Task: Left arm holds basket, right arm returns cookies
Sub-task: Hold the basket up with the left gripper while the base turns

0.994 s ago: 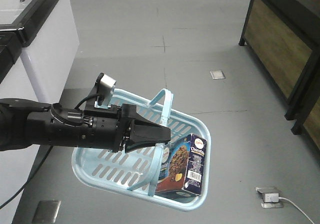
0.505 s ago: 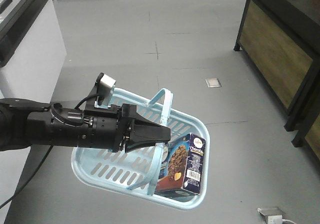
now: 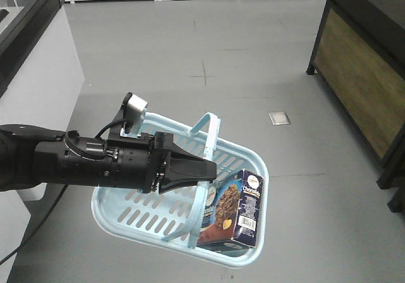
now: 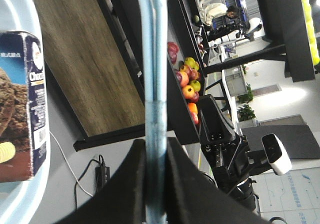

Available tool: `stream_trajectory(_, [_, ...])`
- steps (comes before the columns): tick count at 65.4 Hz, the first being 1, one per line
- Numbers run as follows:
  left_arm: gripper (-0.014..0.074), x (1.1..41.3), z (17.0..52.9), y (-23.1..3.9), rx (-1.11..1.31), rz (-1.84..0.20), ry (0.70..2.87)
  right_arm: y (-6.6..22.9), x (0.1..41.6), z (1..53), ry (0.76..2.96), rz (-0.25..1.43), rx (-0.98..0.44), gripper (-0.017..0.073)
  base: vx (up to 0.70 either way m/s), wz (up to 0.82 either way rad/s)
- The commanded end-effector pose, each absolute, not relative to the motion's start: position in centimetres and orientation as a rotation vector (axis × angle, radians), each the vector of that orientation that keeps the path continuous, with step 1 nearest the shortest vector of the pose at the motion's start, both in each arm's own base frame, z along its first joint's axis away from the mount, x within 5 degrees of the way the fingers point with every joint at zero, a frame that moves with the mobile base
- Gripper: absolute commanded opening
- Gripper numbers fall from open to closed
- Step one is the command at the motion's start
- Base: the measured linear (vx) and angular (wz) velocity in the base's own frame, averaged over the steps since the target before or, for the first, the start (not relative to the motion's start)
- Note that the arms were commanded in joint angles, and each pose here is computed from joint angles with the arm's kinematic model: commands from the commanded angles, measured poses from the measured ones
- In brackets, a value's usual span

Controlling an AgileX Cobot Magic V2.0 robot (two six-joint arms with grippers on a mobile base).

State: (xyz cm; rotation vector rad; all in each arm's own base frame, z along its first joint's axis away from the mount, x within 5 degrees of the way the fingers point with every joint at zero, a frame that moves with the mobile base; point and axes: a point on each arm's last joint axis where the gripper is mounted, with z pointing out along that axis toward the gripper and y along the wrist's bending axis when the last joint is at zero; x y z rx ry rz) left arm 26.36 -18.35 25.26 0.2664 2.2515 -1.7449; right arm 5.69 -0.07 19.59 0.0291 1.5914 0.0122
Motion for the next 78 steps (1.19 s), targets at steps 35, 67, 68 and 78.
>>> stream_trajectory(35, [-0.0006, 26.07, 28.87, -18.48, 0.264, -1.882, 2.056, -0.08, 5.60, 20.20, 1.512, -0.002, 0.018, -0.0003, 0.37, 0.07])
stream_trajectory(67, [-0.0006, 26.07, 28.87, -18.48, 0.264, -1.882, 2.056, -0.08, 5.60, 20.20, 1.512, -0.002, 0.018, -0.0003, 0.42, 0.02])
stream_trajectory(68, [-0.0006, 26.07, 28.87, -18.48, 0.264, -1.882, 2.056, -0.08, 5.60, 20.20, 1.512, -0.002, 0.018, -0.0003, 0.45, 0.00])
stream_trajectory(78, [-0.0006, 26.07, 28.87, -18.48, 0.264, -1.882, 2.056, -0.08, 5.60, 20.20, 1.512, -0.002, 0.018, -0.0003, 0.46, 0.00])
